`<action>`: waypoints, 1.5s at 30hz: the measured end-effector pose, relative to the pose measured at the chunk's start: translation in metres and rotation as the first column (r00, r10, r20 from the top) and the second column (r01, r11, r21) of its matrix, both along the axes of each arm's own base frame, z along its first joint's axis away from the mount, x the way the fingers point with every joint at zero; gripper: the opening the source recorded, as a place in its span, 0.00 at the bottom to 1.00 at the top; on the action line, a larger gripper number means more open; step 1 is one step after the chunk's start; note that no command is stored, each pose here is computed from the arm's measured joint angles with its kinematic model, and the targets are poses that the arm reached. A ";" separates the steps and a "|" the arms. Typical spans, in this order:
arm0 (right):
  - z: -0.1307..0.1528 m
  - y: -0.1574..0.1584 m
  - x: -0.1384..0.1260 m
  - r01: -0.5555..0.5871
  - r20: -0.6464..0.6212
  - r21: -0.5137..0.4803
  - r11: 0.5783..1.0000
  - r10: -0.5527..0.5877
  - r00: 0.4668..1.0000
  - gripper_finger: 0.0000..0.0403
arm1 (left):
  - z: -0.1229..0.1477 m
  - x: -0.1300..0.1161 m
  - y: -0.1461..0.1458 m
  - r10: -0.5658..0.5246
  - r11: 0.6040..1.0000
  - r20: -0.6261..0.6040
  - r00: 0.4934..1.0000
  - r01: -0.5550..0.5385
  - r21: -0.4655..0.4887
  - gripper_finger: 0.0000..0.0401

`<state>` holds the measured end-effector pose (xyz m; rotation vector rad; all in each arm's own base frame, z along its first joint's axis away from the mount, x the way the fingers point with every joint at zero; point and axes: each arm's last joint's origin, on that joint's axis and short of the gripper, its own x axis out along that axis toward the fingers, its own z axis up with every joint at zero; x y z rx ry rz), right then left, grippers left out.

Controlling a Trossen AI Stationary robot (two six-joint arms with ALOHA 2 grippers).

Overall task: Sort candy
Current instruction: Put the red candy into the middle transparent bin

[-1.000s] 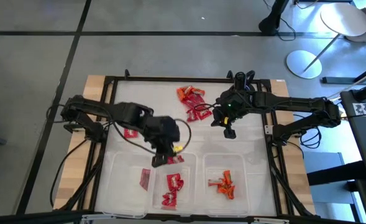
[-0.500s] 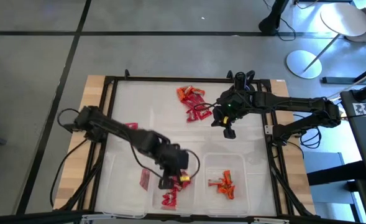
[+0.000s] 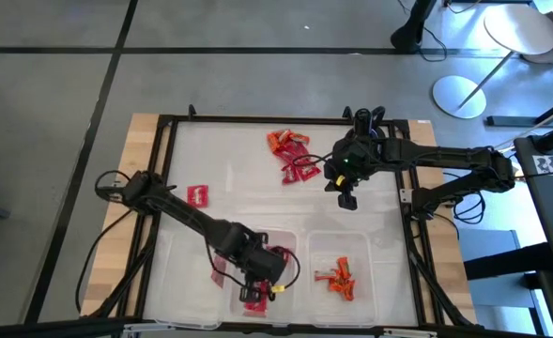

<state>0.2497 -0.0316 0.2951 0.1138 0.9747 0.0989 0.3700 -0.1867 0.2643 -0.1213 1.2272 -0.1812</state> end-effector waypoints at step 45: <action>-0.018 0.001 -0.005 -0.173 -0.043 -0.086 0.981 0.170 0.984 0.01 | 0.020 -0.105 0.295 0.827 0.551 -0.356 0.435 -0.752 0.361 0.59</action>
